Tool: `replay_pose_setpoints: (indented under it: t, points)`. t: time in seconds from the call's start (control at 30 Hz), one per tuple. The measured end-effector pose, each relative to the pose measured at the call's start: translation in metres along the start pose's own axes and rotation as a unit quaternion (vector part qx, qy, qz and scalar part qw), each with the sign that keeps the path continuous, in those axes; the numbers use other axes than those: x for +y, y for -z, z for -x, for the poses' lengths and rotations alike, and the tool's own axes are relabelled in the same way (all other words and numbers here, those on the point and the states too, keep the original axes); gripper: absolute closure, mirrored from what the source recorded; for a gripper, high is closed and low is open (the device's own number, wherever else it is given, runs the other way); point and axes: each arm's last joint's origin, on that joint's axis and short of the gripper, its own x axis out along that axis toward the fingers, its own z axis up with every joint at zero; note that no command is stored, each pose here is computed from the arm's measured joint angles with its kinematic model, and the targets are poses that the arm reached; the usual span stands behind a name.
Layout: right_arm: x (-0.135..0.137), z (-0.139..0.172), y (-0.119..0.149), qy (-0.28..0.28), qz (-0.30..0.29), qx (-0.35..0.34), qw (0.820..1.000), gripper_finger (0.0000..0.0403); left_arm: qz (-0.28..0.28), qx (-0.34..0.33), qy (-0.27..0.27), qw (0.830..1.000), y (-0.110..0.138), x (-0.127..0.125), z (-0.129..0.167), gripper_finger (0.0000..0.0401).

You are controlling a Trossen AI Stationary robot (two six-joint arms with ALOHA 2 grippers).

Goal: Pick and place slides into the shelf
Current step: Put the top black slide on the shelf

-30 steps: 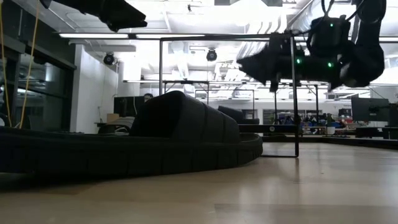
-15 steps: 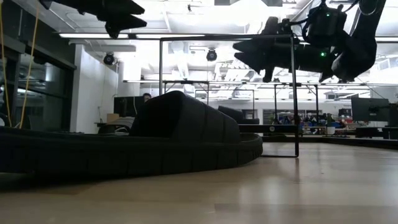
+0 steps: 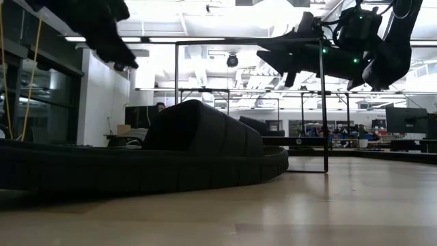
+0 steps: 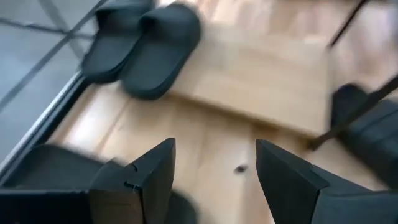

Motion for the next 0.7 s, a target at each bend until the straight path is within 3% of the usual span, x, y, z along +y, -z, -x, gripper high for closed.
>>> replay_pose_setpoints:
  t: [0.13, 0.33, 0.5, 0.7]
  points:
    - [-0.001, 0.0, 0.0, 0.001, 0.001, 0.0, 1.0, 0.0254, -0.005, 0.021, -0.044, 0.999, 0.004, 0.003, 0.0, 0.0196]
    - [-0.001, 0.0, -0.001, -0.001, -0.012, -0.001, 1.0, 0.0254, -0.028, 0.037, -0.049, 0.998, 0.007, -0.003, -0.002, 0.0196]
    - [0.002, 0.0, -0.007, -0.01, -0.017, -0.013, 1.0, 0.0254, -0.078, 0.067, -0.094, 0.99, 0.012, -0.013, -0.013, 0.0196]
    - [0.004, 0.0, -0.009, -0.034, -0.051, -0.001, 0.998, 0.0254, -0.128, 0.106, -0.107, 0.98, 0.016, -0.025, -0.03, 0.0196]
